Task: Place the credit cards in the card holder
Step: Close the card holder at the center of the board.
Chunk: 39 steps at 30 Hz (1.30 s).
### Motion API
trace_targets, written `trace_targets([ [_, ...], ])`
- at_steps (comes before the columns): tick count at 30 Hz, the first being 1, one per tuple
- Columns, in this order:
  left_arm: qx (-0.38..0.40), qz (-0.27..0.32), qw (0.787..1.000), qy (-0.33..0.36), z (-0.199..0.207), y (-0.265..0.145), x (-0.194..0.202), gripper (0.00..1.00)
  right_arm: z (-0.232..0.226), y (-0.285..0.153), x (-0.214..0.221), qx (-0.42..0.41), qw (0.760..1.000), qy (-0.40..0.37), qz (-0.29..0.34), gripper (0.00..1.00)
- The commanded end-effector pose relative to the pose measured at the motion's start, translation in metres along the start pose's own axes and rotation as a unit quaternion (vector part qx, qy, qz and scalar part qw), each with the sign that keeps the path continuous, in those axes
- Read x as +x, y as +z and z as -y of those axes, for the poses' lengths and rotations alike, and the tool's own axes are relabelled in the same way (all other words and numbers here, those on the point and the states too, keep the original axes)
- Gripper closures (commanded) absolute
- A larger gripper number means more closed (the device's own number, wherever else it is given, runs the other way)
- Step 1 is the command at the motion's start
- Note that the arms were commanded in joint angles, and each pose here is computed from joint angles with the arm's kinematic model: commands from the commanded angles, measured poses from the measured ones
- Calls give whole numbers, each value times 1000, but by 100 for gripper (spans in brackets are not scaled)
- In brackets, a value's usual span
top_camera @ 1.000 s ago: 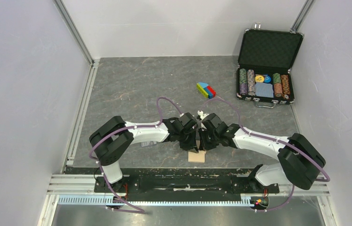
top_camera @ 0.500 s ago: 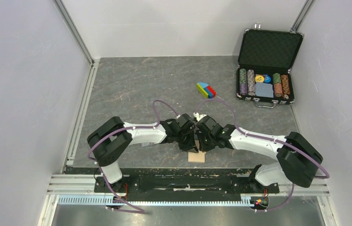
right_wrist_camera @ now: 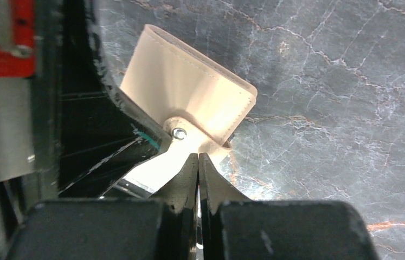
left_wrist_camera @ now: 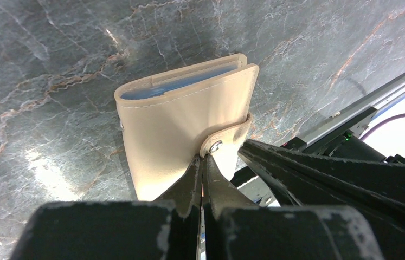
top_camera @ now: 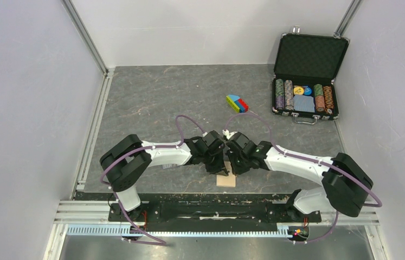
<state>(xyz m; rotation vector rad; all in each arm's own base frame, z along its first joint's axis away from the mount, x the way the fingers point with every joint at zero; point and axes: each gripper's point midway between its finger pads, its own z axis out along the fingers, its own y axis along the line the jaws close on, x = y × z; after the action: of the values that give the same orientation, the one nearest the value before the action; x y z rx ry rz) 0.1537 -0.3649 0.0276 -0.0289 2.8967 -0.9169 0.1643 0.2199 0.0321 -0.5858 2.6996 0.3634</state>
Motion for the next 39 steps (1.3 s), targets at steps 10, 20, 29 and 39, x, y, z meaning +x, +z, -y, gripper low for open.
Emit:
trace_targets([
  [10, -39, 3, 999, 22, -11, -5, 1, 98, -25, -16, -31, -86, 994, 36, 50, 100],
  [20, -18, 16, 999, 42, 11, -20, -8, 73, -22, -17, -37, -91, 993, 55, 57, 100],
  [29, -4, 37, 998, 48, 21, -31, -16, 62, -13, -17, -36, -81, 993, 65, 53, 100],
  [39, 16, 22, 998, 48, 27, -17, -14, 61, -3, -14, -19, -62, 995, 66, 28, 100],
])
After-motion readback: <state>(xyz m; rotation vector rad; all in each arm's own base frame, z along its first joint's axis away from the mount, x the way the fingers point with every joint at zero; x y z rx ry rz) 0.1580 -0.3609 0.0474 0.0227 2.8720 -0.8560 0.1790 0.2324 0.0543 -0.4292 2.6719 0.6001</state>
